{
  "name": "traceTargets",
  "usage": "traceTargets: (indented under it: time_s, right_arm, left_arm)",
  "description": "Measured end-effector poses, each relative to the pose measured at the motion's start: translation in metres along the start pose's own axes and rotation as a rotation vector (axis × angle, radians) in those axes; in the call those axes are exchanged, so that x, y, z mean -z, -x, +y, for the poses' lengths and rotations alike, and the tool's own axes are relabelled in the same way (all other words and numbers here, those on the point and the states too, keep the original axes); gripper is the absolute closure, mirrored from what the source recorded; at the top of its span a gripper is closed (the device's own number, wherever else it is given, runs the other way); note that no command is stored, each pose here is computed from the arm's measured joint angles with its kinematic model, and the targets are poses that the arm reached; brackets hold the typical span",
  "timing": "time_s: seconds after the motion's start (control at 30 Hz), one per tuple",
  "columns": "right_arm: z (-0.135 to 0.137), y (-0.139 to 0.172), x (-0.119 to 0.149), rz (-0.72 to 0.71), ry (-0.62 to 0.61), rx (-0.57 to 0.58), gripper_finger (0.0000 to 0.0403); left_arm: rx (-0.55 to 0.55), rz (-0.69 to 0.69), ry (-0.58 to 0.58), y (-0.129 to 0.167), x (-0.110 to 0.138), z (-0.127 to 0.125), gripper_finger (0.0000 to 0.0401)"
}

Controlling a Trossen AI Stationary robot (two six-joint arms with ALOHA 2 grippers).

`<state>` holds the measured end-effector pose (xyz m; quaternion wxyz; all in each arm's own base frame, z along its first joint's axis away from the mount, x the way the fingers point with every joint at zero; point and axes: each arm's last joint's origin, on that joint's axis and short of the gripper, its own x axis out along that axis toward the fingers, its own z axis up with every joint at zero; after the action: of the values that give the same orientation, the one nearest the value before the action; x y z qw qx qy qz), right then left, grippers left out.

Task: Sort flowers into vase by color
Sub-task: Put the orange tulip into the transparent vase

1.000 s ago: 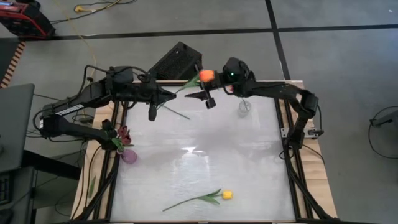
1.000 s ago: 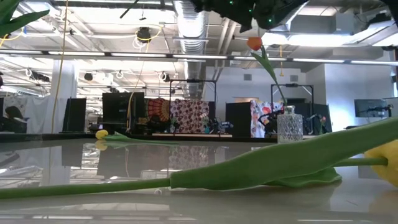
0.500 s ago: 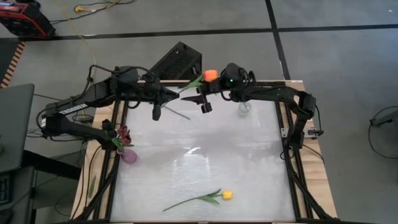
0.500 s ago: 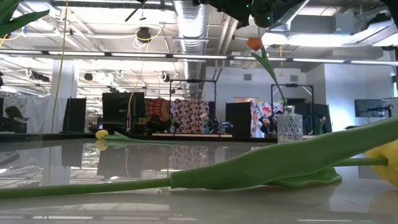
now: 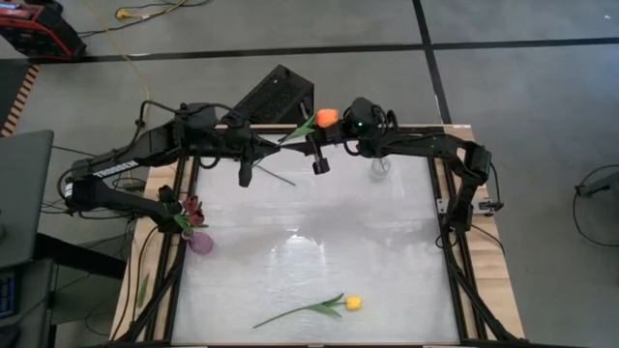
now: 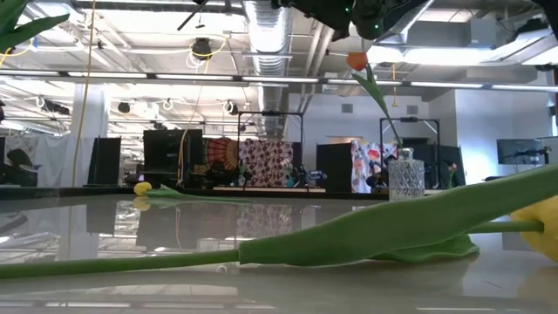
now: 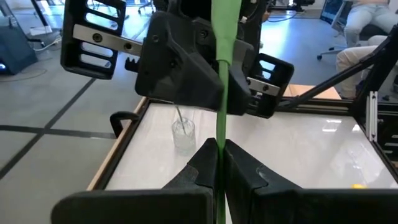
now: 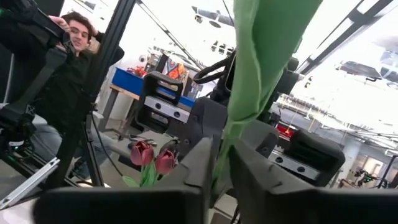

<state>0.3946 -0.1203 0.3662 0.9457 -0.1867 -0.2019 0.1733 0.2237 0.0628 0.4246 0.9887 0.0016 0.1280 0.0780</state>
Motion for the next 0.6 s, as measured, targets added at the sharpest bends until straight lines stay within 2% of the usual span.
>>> traceTargets:
  time_s: [0.17,0.3,0.4,0.6]
  right_arm:
    - [0.000,0.000,0.000,0.001,-0.001,0.000,0.0383]
    - [-0.005,0.005,-0.006,0.008,-0.065,0.010,0.0384]
    - [-0.017,0.020,-0.025,0.017,-0.134,0.016,0.0384]
    - [-0.036,0.071,-0.083,0.169,-0.175,0.110,0.0385]
  left_arm:
    - [-0.034,-0.001,-0.005,0.000,0.000,0.001,0.0394]
    - [-0.006,-0.004,-0.033,0.000,0.000,0.000,0.0358]
    - [-0.021,-0.003,-0.036,0.005,-0.001,0.000,0.0316]
    - [-0.184,-0.021,-0.083,0.034,-0.005,0.001,0.0244]
